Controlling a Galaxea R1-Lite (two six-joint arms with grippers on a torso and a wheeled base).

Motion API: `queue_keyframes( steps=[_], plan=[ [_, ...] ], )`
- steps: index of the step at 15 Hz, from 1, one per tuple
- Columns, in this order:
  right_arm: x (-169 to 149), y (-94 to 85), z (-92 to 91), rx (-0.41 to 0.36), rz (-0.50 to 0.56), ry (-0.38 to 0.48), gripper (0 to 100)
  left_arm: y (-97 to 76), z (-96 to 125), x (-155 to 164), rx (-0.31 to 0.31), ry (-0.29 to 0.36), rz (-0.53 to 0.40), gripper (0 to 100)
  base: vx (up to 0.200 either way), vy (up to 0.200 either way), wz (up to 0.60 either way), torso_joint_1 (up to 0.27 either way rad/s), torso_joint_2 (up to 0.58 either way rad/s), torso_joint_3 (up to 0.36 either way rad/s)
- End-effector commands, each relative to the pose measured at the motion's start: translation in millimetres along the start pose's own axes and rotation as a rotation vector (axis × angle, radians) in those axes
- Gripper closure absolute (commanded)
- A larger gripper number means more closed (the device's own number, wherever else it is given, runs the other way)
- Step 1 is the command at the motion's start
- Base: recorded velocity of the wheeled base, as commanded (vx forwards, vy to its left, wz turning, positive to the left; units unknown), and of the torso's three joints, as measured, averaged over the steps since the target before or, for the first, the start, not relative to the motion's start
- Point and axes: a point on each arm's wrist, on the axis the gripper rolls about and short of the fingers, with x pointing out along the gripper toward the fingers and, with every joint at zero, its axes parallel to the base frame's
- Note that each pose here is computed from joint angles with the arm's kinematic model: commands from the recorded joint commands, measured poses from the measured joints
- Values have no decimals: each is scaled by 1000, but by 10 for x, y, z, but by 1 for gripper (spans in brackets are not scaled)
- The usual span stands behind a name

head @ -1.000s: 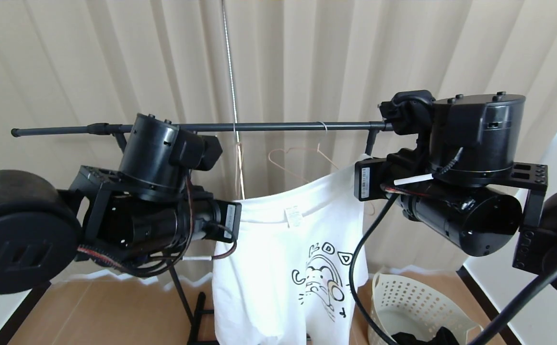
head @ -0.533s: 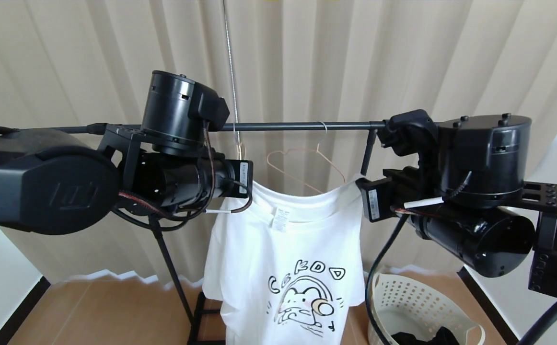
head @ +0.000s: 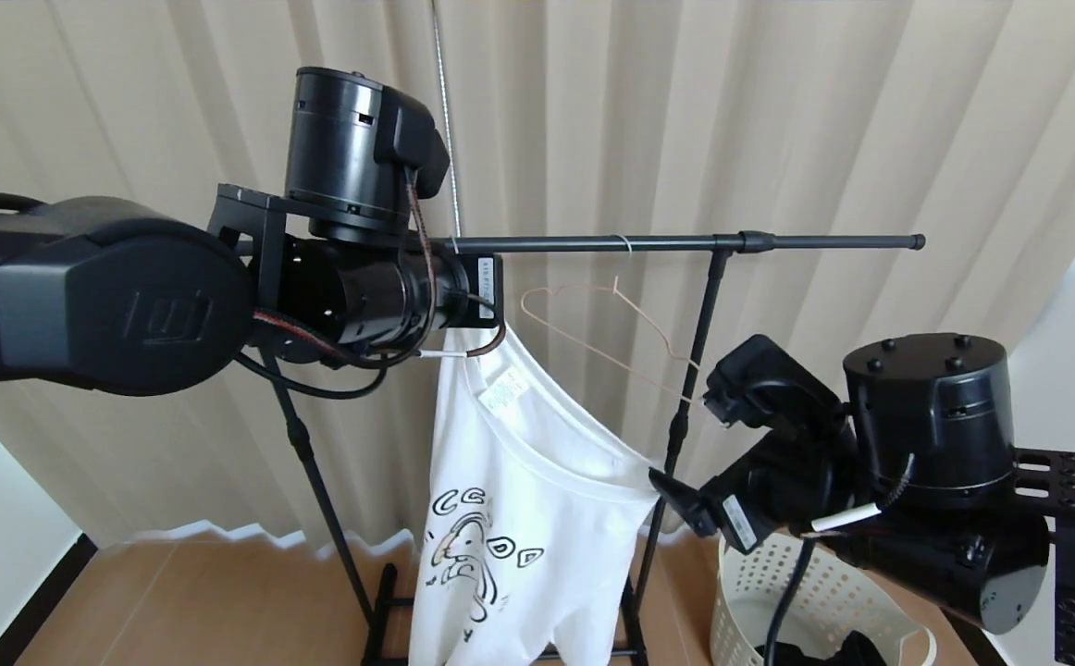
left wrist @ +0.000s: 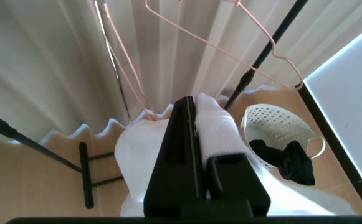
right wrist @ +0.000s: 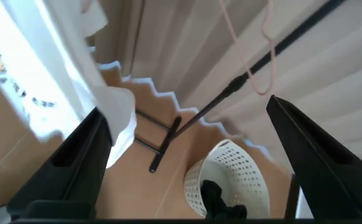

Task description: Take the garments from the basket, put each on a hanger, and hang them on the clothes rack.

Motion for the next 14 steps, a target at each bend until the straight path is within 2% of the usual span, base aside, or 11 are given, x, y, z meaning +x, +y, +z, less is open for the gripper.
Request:
queue_keyframes(
  steps=[1,4,6,7,8,10,12,14],
  plan=[
    [-93,1,-67,-13,57,-2,0,-88,10,24,7,-5,-18,100,0,0,0,0,0,0],
    [-225,11,-85,-23,231,-49,0,-180,-19,15,24,-7,-14,100,0,0,0,0,0,0],
    [-233,68,-19,-13,274,-109,0,-231,-56,1,33,2,-24,100,0,0,0,0,0,0],
    [-226,127,45,18,287,-166,0,-249,-69,-5,36,4,-27,100,0,0,0,0,0,0],
    [-174,177,91,83,294,-207,0,-271,-84,-17,40,7,-32,100,0,0,0,0,0,0],
    [-73,303,140,148,310,-255,0,-323,-102,-45,49,6,-33,100,0,0,0,0,0,0],
    [-31,375,198,180,307,-294,0,-365,-113,-64,54,4,-33,100,0,0,0,0,0,0],
    [-47,419,348,281,291,-325,0,-386,-123,-74,57,4,-31,100,0,0,0,0,0,0]
  ],
)
